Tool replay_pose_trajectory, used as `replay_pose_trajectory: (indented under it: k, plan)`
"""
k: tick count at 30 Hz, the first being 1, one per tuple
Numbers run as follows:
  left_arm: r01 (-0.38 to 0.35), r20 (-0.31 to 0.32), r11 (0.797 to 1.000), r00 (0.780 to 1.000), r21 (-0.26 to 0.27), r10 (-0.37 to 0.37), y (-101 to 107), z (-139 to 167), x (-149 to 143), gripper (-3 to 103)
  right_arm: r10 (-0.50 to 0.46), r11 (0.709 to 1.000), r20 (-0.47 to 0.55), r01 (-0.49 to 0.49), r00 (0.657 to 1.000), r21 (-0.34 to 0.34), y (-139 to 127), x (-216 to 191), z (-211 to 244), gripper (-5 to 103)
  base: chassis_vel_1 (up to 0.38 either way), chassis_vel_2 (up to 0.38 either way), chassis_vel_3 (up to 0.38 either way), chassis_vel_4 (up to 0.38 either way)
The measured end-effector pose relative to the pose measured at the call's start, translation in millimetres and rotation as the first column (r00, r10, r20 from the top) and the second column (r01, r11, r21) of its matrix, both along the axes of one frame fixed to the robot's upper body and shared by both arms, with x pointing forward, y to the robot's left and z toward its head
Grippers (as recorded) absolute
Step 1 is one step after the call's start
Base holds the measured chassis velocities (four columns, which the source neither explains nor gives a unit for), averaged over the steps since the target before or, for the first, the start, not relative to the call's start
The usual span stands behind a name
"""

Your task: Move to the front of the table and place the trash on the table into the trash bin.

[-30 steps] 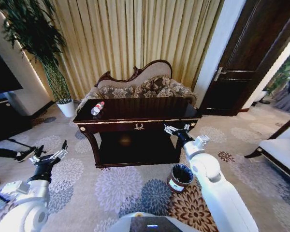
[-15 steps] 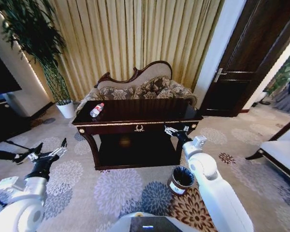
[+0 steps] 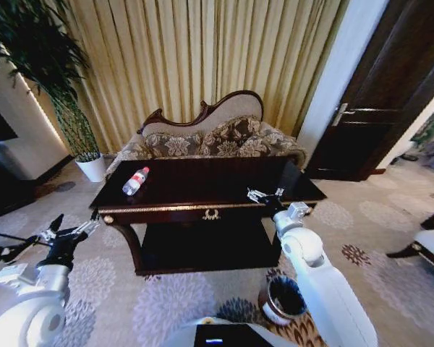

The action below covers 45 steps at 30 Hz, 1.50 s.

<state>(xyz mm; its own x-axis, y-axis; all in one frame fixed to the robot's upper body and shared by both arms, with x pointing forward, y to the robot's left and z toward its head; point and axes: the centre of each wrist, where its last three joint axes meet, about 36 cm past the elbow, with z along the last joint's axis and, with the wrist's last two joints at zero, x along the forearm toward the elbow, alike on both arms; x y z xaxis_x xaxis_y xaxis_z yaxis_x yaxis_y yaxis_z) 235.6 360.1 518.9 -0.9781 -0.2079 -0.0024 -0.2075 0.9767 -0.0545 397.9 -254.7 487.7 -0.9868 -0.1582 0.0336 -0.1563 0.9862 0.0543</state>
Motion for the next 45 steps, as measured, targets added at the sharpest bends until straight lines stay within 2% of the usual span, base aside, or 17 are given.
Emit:
replay_pose_trajectory:
  k: [15,19,21,23,24,27,28,31,32,35,36,39,40,45]
  plan:
    - [0.028,0.019,0.999,0.999,0.026,-0.029,-0.9,12.1,3.5,100,0.000,1.000,-0.008,0.000,1.000,0.017,5.2,-9.8,-6.7,100,-0.017,0.013,0.026,-0.020]
    - [0.044,0.019,0.998,0.999,0.053,-0.045,7.7,21.4,12.0,100,-0.003,1.000,-0.008,0.003,1.000,0.018,4.1,-11.1,-6.3,100,0.000,0.000,0.000,0.000]
    - [0.051,0.014,0.997,0.999,0.057,-0.052,15.8,27.6,17.5,100,-0.009,1.000,-0.011,0.009,1.000,0.018,2.6,-12.0,-6.9,100,0.000,0.000,0.000,0.000]
    - [0.066,-0.006,0.996,0.998,0.062,-0.066,33.2,35.0,31.3,100,-0.021,1.000,-0.014,0.021,1.000,0.018,-0.1,-14.2,-8.5,100,0.000,0.000,0.000,0.000]
    - [0.066,-0.006,0.996,0.998,0.062,-0.066,33.2,35.0,31.3,100,-0.021,1.000,-0.014,0.021,1.000,0.018,-0.1,-14.2,-8.5,100,0.000,0.000,0.000,0.000]
    - [0.104,-0.048,0.994,0.994,0.020,-0.103,60.7,44.1,55.8,100,-0.040,0.999,-0.012,0.040,0.999,0.017,-3.3,-17.1,-11.4,100,0.000,0.000,0.000,0.000]
    - [0.104,-0.048,0.994,0.994,0.020,-0.103,60.7,44.1,55.8,100,-0.040,0.999,-0.012,0.040,0.999,0.017,-3.3,-17.1,-11.4,100,0.000,0.000,0.000,0.000]
    - [0.114,-0.150,0.991,0.981,-0.070,-0.124,92.2,57.3,82.0,100,-0.063,0.998,-0.005,0.063,0.998,0.007,-8.1,-20.7,-14.0,100,0.000,0.000,0.000,0.000]
    - [0.114,-0.150,0.991,0.981,-0.070,-0.124,92.2,57.3,82.0,100,-0.063,0.998,-0.005,0.063,0.998,0.007,-8.1,-20.7,-14.0,100,0.000,0.000,0.000,0.000]
    - [0.127,-0.247,0.985,0.957,-0.120,-0.153,111.6,83.4,112.3,100,-0.087,0.996,0.001,0.087,0.996,-0.011,-14.3,-22.1,-13.8,100,0.000,0.000,0.000,0.000]
    - [0.127,-0.247,0.985,0.957,-0.120,-0.153,111.6,83.4,112.3,100,-0.087,0.996,0.001,0.087,0.996,-0.011,-14.3,-22.1,-13.8,100,0.000,0.000,0.000,0.000]
    - [0.178,-0.293,0.978,0.934,-0.108,-0.203,116.0,104.0,141.0,100,-0.103,0.995,-0.008,0.103,0.995,-0.016,-14.5,-21.1,-18.8,100,0.000,0.000,0.000,0.000]
    - [0.178,-0.293,0.978,0.934,-0.108,-0.203,116.0,104.0,141.0,100,-0.103,0.995,-0.008,0.103,0.995,-0.016,-14.5,-21.1,-18.8,100,0.000,0.000,0.000,0.000]
    - [0.248,-0.326,0.964,0.907,-0.095,-0.266,117.0,121.8,180.8,100,-0.122,0.992,-0.029,0.122,0.992,-0.024,-13.1,-23.2,-29.8,100,0.000,0.000,0.000,0.000]
